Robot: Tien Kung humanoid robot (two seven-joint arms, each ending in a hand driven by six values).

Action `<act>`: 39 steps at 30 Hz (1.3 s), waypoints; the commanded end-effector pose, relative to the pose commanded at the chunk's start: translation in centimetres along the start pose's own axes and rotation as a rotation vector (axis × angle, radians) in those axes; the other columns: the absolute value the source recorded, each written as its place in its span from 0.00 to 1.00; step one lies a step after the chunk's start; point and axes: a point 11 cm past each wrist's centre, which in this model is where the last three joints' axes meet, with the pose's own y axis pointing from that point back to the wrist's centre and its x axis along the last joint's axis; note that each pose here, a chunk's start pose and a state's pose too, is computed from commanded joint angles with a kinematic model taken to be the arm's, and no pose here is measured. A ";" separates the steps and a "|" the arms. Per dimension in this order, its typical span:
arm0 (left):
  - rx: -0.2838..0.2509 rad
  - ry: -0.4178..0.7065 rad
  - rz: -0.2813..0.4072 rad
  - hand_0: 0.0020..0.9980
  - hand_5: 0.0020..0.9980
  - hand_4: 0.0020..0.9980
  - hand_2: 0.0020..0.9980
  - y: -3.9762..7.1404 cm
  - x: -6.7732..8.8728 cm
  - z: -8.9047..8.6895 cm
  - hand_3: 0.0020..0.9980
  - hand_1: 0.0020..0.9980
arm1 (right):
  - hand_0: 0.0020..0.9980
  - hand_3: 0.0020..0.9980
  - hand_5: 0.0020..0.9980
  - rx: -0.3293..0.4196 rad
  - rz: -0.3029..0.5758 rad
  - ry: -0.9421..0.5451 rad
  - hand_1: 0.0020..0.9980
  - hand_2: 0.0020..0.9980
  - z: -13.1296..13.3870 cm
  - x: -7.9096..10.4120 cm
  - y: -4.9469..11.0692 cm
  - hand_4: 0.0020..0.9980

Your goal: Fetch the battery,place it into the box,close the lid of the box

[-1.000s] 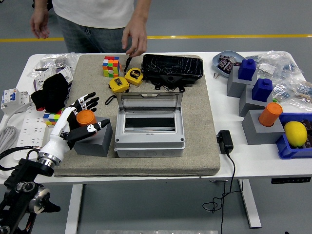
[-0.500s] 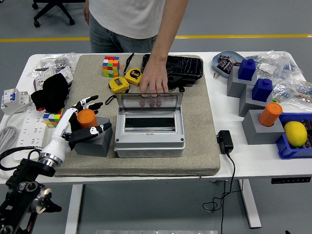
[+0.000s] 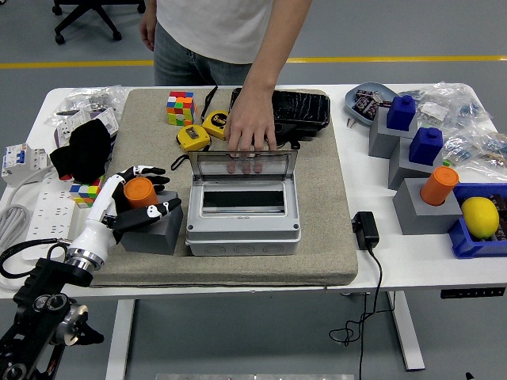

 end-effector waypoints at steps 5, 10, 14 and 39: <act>0.006 -0.016 0.008 0.41 0.00 1.00 0.38 0.0 0.0 -0.2 0.40 0.49 | 0.76 0.73 0.92 0.000 0.000 0.000 0.68 0.69 0.0 0.0 0.0 1.00; 0.013 -0.028 0.019 0.41 0.00 1.00 0.38 -0.1 0.0 -0.6 0.39 0.48 | 0.76 0.73 0.93 0.002 0.001 -0.003 0.68 0.69 -0.1 0.0 0.0 1.00; 0.013 -0.036 0.032 0.41 0.00 1.00 0.38 -0.2 0.0 -0.7 0.39 0.48 | 0.76 0.73 0.93 0.003 0.001 -0.003 0.68 0.69 -0.1 0.1 0.0 1.00; -0.032 -0.104 0.152 0.07 0.00 1.00 0.08 -0.7 0.8 -0.1 0.10 0.06 | 0.76 0.73 0.97 0.002 0.003 -0.002 0.68 0.69 -0.1 0.2 0.0 1.00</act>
